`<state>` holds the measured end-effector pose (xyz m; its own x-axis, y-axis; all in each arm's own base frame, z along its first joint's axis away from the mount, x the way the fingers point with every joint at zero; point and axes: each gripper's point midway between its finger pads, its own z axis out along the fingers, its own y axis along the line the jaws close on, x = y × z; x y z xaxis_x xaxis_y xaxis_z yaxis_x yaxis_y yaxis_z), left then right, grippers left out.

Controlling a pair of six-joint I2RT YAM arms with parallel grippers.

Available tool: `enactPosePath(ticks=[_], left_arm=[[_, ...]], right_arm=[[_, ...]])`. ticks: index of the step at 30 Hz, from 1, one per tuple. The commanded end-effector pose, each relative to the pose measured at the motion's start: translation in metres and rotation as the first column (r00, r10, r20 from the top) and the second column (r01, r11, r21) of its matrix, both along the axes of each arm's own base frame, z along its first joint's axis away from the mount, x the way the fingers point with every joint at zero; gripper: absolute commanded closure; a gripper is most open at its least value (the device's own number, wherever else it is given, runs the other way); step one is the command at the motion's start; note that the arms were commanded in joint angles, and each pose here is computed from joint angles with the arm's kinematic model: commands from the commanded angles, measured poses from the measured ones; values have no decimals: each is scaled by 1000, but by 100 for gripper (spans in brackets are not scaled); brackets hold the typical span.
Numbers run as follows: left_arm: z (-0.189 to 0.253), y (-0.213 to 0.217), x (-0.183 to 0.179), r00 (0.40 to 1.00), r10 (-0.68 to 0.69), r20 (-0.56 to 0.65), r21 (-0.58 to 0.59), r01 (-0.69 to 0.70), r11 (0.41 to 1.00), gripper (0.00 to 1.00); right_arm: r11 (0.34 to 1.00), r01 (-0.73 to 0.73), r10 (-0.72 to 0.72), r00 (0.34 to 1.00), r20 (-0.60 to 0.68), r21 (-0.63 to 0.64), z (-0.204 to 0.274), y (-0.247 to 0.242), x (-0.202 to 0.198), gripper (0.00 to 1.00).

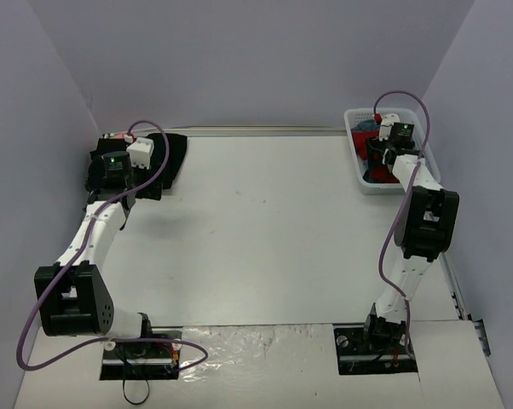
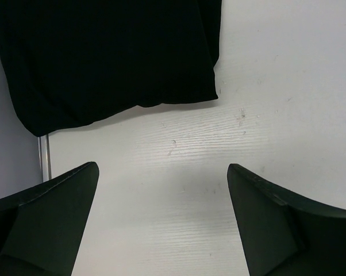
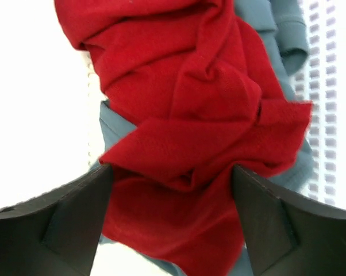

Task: Fold and stack the t-shirts
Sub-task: Grab crumpled tshirt from bin with the right arm

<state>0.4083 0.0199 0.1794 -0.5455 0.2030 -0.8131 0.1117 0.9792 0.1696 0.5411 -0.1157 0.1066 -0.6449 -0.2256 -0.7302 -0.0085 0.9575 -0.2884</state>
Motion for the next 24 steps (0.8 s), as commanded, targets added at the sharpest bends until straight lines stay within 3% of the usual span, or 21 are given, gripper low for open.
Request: enactPosePath(ticks=[1,5,6,8,10,17,24], left_arm=[[1,-6,2,1000,-19,-1,-20,19,1000,6],[0,-11,2,999,-37,-12,-40,36,999,6],[-1,-11,1,999,-37,-15,-44,37,998,6],[-1,-13,2,999,-47,-15,-48,46,998,6],[-3,-14,2,999,-49,-22,-51,48,998,6],[-4,-17,0,998,-59,-35,-63,56,996,6],[5,-25,-3,995,-94,-24,-91,92,992,6]], right_arm=[[998,-12,14,999,-29,57,-9,5,4,32],[998,-20,24,998,-58,68,-19,8,3,53],[997,-21,25,998,-60,68,-19,8,3,65],[998,-21,25,997,-67,65,-21,8,2,77],[998,-17,21,997,-68,61,-21,6,1,100],[998,2,4,997,-80,66,-16,11,-16,100],[1000,1,-1,1000,0,20,50,19,-44,100]])
